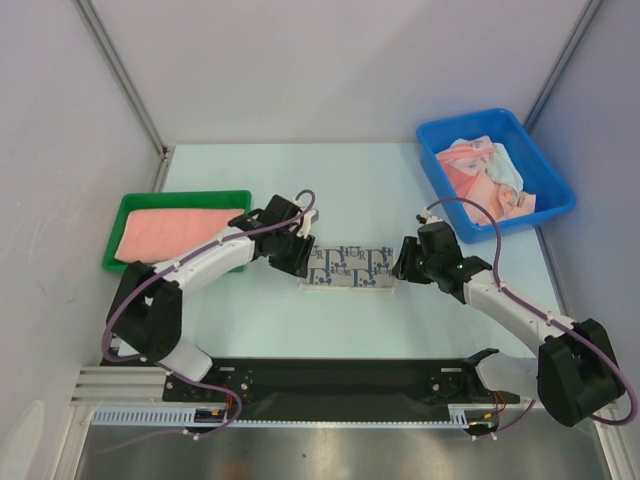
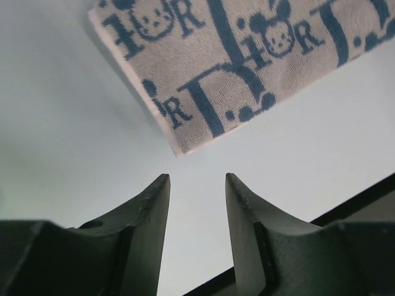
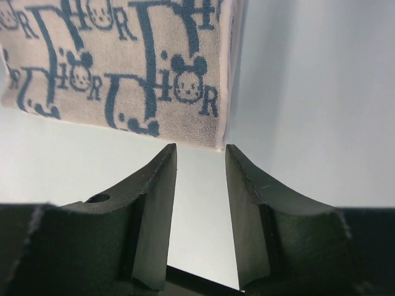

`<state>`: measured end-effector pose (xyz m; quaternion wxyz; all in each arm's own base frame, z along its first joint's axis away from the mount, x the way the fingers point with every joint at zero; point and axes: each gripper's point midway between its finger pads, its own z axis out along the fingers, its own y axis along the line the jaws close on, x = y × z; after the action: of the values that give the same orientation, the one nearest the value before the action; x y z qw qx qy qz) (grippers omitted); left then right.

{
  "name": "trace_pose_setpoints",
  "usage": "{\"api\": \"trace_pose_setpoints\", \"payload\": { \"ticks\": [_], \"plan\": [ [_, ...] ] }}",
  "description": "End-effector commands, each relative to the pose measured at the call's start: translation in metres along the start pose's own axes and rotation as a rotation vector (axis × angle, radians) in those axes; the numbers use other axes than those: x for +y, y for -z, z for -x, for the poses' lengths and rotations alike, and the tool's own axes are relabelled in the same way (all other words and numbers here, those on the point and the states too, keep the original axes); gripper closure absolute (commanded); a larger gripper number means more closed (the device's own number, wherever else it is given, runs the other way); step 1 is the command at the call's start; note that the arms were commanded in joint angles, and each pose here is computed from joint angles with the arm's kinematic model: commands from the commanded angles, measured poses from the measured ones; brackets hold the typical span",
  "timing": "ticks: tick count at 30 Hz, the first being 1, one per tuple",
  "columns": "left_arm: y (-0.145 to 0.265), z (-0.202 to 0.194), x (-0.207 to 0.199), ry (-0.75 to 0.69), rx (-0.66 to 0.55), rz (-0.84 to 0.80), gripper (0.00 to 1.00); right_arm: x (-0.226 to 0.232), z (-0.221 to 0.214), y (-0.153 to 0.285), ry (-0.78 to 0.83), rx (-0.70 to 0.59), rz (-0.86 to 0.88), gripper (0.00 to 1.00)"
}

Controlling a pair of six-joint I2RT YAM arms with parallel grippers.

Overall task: Fold and stack the towels
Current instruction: Fold the towel

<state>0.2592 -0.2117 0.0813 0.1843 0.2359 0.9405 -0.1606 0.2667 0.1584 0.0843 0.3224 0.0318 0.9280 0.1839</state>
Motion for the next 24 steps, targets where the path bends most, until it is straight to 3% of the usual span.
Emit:
{"api": "trace_pose_setpoints", "payload": {
  "ticks": [1,6,14,20,24],
  "plan": [
    [0.009,0.018,0.006,0.190,-0.088,0.064,0.53,0.011,0.025,0.006,-0.138,-0.079,-0.011,0.57],
    [-0.016,0.008,-0.001,0.325,-0.049,0.015,0.52,0.009,0.005,-0.017,-0.133,0.001,-0.022,0.58],
    [-0.052,-0.019,0.004,0.366,0.017,0.016,0.56,0.000,-0.032,-0.046,-0.107,0.097,-0.004,0.61],
    [-0.051,-0.021,0.007,0.358,0.017,0.032,0.69,-0.009,-0.037,-0.051,-0.081,0.107,-0.038,0.68],
    [-0.037,-0.023,0.008,0.361,0.021,0.054,0.59,-0.004,-0.037,-0.047,-0.071,0.117,-0.011,0.68]
  ]
}}
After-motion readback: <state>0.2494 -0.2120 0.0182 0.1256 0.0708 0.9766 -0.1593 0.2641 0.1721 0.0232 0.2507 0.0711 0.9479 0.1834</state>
